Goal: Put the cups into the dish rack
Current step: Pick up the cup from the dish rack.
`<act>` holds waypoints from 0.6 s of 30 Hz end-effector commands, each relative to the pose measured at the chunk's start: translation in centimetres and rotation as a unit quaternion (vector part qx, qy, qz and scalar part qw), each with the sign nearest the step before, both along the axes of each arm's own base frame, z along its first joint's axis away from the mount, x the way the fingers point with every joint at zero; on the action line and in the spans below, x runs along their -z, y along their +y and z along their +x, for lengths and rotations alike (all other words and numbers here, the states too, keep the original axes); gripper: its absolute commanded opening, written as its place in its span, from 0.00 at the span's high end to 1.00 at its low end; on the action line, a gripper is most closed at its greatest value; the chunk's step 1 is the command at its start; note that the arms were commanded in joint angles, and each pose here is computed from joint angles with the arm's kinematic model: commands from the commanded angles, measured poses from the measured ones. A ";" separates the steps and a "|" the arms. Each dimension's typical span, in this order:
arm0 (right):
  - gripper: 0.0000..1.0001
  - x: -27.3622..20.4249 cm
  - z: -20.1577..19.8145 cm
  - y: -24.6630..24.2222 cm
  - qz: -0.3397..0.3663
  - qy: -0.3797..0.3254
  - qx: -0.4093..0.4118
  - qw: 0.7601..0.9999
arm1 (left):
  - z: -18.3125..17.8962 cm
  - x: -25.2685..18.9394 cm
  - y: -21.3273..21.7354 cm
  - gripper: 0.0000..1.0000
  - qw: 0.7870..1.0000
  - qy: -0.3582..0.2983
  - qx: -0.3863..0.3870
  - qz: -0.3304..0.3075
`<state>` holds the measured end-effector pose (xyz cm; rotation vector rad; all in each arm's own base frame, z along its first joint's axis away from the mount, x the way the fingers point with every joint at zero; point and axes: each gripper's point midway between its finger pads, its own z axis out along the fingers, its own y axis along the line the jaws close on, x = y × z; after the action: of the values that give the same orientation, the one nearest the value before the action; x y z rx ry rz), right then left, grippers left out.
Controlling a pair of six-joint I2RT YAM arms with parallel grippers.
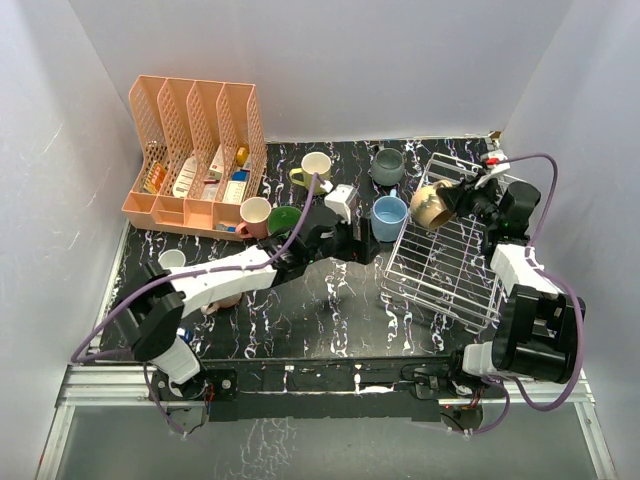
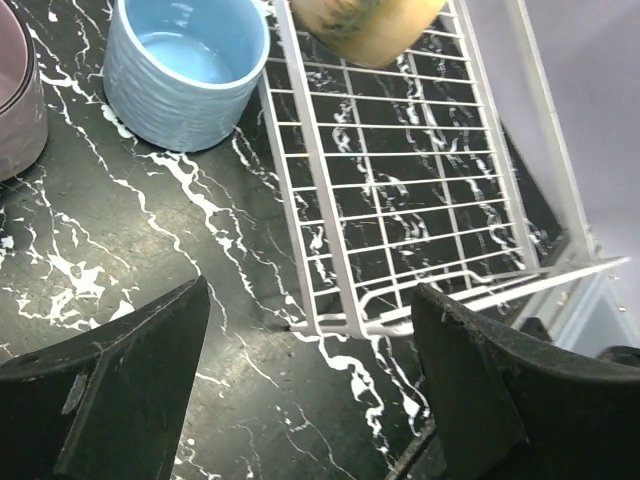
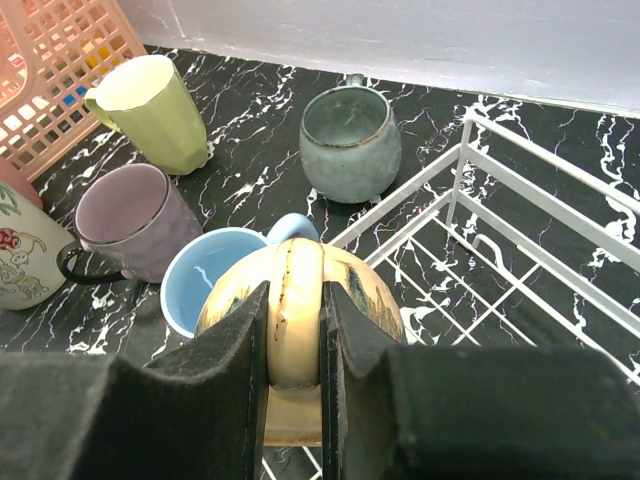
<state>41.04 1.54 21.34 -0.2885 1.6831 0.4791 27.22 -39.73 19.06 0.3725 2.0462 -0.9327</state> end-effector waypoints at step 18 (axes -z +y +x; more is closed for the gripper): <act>0.90 0.6 -4.2 1.8 -0.059 -0.098 -0.110 0.987 | 4.3 -1.4 -5.9 0.34 0.993 -0.049 0.103 -0.025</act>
<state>37.04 2.94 17.37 -0.4367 1.6449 0.5808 31.45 -44.15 17.86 0.5605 2.0015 -0.9971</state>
